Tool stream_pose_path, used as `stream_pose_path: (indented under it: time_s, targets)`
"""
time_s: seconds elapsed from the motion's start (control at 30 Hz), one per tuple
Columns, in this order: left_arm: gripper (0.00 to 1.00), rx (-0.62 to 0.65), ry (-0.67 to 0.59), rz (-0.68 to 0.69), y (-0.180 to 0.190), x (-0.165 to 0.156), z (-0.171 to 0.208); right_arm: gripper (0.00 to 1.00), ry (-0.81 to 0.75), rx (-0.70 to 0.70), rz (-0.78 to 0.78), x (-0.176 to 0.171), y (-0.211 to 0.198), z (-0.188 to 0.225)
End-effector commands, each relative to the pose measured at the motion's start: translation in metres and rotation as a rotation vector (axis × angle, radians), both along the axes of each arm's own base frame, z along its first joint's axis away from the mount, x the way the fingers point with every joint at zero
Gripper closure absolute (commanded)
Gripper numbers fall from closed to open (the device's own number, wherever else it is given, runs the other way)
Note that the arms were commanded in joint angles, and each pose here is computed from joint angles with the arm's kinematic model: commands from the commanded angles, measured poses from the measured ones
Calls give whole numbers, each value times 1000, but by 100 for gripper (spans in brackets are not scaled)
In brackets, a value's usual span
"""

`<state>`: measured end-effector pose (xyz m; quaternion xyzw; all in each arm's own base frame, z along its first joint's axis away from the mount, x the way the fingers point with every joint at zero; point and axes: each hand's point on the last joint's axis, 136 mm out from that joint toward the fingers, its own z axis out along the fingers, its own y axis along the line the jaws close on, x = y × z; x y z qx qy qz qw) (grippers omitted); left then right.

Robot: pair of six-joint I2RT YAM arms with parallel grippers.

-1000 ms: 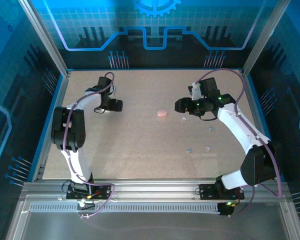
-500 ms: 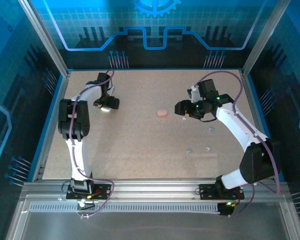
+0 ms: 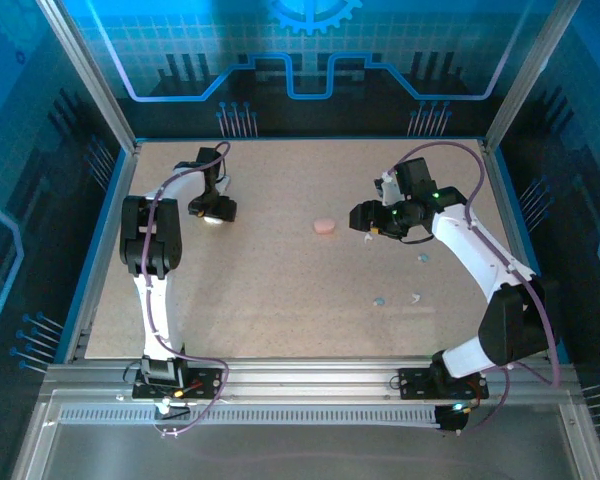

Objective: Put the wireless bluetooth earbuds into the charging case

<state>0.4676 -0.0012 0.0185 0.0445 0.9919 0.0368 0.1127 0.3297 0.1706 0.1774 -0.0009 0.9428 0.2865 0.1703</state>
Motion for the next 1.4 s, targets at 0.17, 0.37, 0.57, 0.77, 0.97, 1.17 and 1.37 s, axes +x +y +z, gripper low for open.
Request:
stream_pose_path:
  time_s: [0.17,0.37,0.57,0.77,0.97,1.17,1.37]
  targets:
    - [38,-57,59,-12,-21,-18,8,31,-1,-2,15,-2,-1,3]
    - [37,-88,40,-103,-87,-37,30,31,-11,-7,2,-9,-6,-3]
    - [37,-124,38,-213,-173,-82,45,31,-55,-45,-73,-14,-24,-9]
    - [38,-204,36,-253,-243,-134,44,30,-193,-101,-172,-17,-53,-4]
    - [38,-181,40,-354,-285,-177,28,29,-374,-88,-177,-29,-60,-1]
    - [37,-97,89,-440,-295,-200,4,28,-426,-31,-228,-38,-62,-12]
    - [34,-139,98,-436,-306,-206,-3,32,-351,-3,-242,-43,-59,-30]
